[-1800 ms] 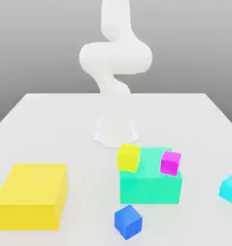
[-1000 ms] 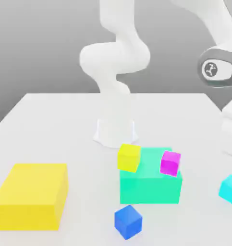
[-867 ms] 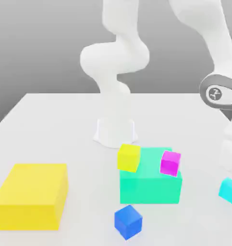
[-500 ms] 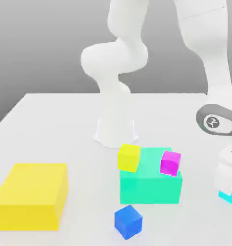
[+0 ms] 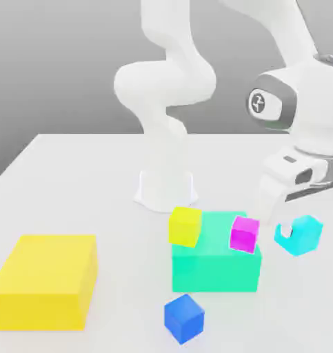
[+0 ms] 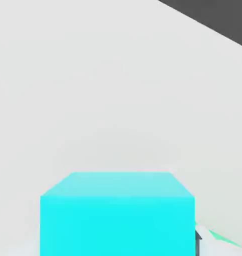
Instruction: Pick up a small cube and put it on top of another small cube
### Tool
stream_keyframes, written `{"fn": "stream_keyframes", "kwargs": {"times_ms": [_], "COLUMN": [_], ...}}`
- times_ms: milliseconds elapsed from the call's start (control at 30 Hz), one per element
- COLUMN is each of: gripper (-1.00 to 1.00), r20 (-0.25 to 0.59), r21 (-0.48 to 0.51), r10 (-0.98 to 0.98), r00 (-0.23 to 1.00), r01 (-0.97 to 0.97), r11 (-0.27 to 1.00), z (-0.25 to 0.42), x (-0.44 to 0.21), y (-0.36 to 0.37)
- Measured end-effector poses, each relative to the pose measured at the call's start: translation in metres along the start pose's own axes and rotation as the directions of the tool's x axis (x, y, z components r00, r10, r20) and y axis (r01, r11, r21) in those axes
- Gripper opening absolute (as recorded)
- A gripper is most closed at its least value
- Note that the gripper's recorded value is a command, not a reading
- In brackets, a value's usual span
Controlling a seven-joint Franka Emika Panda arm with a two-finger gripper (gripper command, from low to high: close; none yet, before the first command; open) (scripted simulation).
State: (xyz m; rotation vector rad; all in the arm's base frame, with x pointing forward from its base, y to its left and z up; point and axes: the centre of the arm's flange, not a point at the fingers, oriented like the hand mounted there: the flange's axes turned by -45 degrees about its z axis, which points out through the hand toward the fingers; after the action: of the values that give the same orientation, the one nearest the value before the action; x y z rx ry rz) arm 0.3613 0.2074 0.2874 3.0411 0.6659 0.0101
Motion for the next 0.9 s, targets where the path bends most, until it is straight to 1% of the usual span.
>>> {"fn": "stream_keyframes", "kwargs": {"times_ms": [233,467,667,700,900], "gripper": [-1.0,-1.0,-1.0,1.0,1.0], "r20": [0.005,0.01,0.011,0.011,0.011], "r21": [0.005,0.028,0.031,0.03,0.029], "r10": [0.171,0.335,0.357,0.357,0.357], "r00": [0.985,0.942,0.934,0.934,0.934], "r01": [-0.171,-0.335,-0.357,-0.357,-0.357], "r11": [0.985,0.942,0.933,0.933,0.933], "z": [-0.038,-0.06,-0.007,0.001,0.004], "x": [-0.05,-0.114,-0.122,-0.122,-0.123], "y": [0.073,0.126,0.131,0.13,0.13]}}
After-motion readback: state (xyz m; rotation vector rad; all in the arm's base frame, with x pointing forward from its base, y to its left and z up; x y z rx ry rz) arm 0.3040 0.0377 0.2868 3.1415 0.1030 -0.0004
